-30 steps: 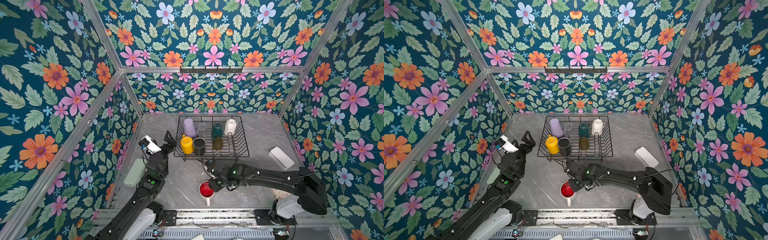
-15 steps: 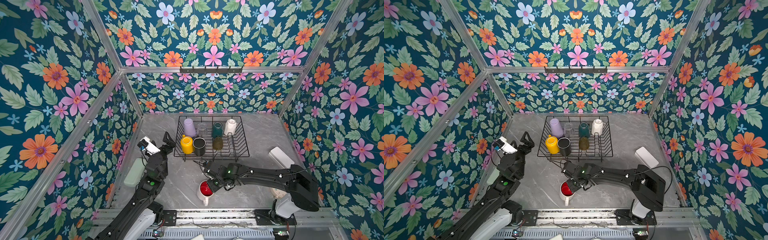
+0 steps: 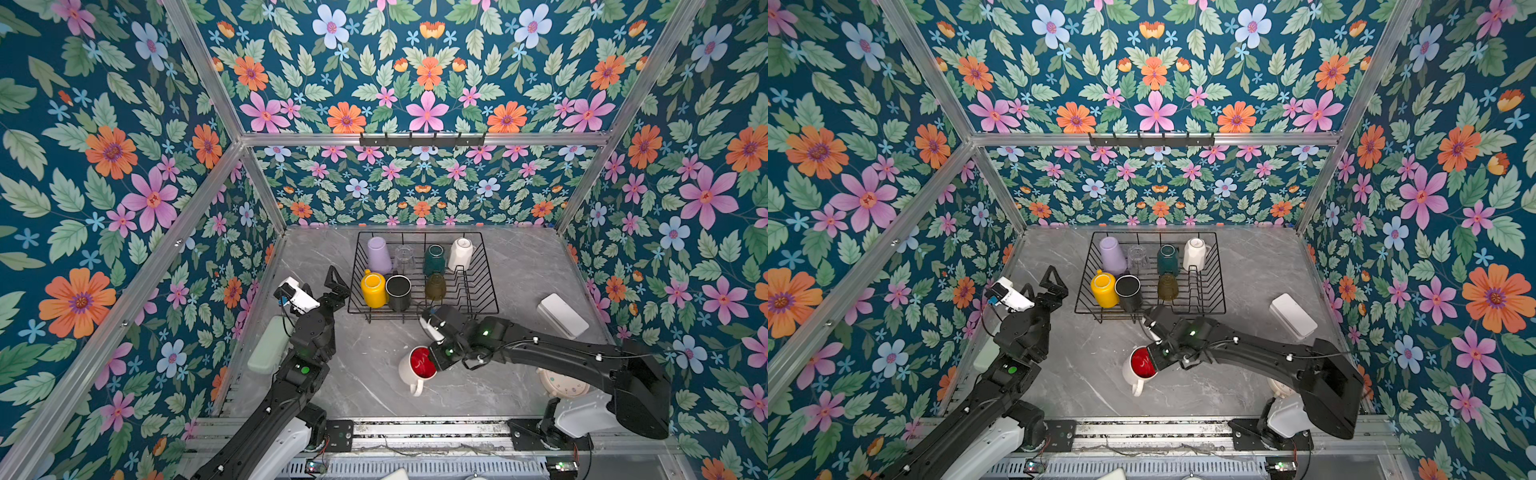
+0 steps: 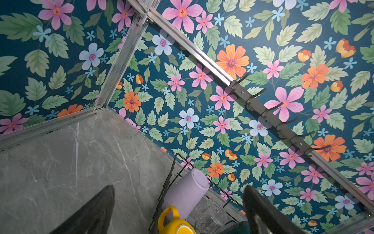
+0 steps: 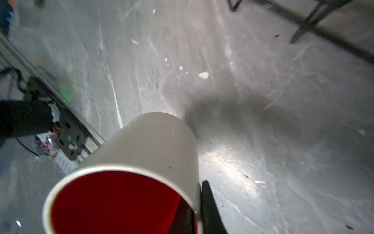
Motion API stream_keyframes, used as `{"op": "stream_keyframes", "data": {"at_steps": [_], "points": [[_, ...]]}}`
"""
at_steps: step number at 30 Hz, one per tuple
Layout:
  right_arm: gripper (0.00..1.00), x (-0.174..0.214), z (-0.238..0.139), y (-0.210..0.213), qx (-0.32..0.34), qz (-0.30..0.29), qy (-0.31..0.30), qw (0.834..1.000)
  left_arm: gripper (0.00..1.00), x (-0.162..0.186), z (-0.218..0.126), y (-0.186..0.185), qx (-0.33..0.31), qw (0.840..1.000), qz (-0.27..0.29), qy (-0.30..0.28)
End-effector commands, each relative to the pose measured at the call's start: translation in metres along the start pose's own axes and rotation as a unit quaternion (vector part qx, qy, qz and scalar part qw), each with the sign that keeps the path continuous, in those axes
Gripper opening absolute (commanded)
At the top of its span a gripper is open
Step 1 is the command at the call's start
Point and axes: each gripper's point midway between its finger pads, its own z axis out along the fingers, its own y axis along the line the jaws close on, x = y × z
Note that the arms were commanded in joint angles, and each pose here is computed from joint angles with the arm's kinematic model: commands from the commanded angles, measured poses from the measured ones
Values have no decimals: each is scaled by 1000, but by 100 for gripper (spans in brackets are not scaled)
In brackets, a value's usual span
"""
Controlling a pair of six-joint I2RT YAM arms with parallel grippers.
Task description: Load the cups into the dish rack
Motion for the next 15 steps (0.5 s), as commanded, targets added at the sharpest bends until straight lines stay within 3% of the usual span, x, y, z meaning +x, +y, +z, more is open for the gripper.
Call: {"op": "stream_keyframes", "data": {"at_steps": [1,6,9,12,15], "points": [[0,-35,-32,4,-81,44,-78,993,100,1,3,-23,58,998,3,7],[0,-77,-80,-35,-137,124,-184,966,100,14,5,-66,165,985,20,39],[0,-93,-104,-56,-148,151,-226,951,100,24,1,-99,248,966,37,67],[0,-104,-123,-73,-167,181,-262,933,100,40,-9,-135,350,929,54,108],[0,-113,-136,-90,-190,210,-289,914,100,59,-33,-172,470,867,46,161]]}}
